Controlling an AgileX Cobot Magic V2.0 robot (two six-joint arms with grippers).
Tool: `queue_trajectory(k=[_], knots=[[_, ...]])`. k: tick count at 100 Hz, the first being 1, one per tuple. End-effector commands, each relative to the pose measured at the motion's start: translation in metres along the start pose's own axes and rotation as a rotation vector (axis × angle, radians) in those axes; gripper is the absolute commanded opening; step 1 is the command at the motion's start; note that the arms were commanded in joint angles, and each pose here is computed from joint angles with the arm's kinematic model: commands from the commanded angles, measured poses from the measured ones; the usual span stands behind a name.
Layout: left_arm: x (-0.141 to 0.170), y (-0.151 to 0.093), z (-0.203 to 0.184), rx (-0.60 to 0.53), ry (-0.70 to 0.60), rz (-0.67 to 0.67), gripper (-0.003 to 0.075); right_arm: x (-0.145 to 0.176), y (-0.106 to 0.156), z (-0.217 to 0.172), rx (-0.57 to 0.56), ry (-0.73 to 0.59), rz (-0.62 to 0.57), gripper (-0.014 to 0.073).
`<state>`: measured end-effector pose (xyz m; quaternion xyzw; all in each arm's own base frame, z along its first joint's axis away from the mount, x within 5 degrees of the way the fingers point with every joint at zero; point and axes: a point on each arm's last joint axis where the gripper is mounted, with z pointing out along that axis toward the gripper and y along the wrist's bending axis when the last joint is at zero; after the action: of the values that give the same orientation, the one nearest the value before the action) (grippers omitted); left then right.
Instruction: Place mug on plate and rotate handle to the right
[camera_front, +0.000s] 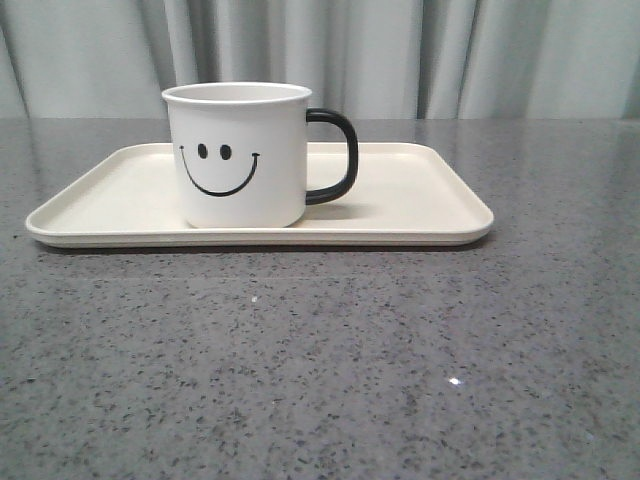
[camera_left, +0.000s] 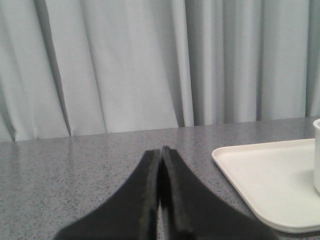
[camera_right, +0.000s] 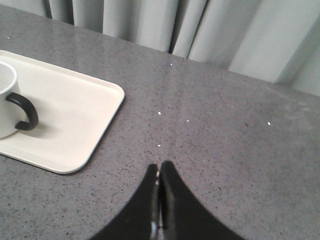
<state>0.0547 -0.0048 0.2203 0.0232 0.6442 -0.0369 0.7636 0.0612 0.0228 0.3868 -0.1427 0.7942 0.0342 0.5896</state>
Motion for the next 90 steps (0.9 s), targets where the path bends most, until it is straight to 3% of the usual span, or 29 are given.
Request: queue_trajectory(k=[1, 24, 43, 56, 70, 90], knots=[[-0.006, 0.0, -0.003, 0.004, -0.097, -0.014, -0.002, -0.008, 0.004, -0.014, -0.009, -0.124, -0.017, -0.0111], [-0.006, 0.0, -0.003, 0.004, -0.097, -0.014, -0.002, 0.023, 0.017, -0.03, -0.125, -0.238, -0.053, -0.0111], [-0.006, 0.0, -0.003, 0.004, -0.097, -0.014, -0.002, 0.07, 0.015, -0.011, -0.056, -0.387, 0.021, -0.0111], [-0.006, 0.0, -0.003, 0.004, -0.097, -0.014, -0.002, 0.111, 0.013, 0.007, -0.014, -0.451, 0.142, -0.0111], [-0.006, 0.0, -0.003, 0.004, -0.097, -0.014, -0.002, 0.141, 0.012, 0.025, 0.018, -0.441, 0.227, -0.0111], [-0.006, 0.0, -0.003, 0.004, -0.097, -0.014, -0.002, 0.159, 0.012, 0.036, 0.034, -0.397, 0.238, -0.0111]])
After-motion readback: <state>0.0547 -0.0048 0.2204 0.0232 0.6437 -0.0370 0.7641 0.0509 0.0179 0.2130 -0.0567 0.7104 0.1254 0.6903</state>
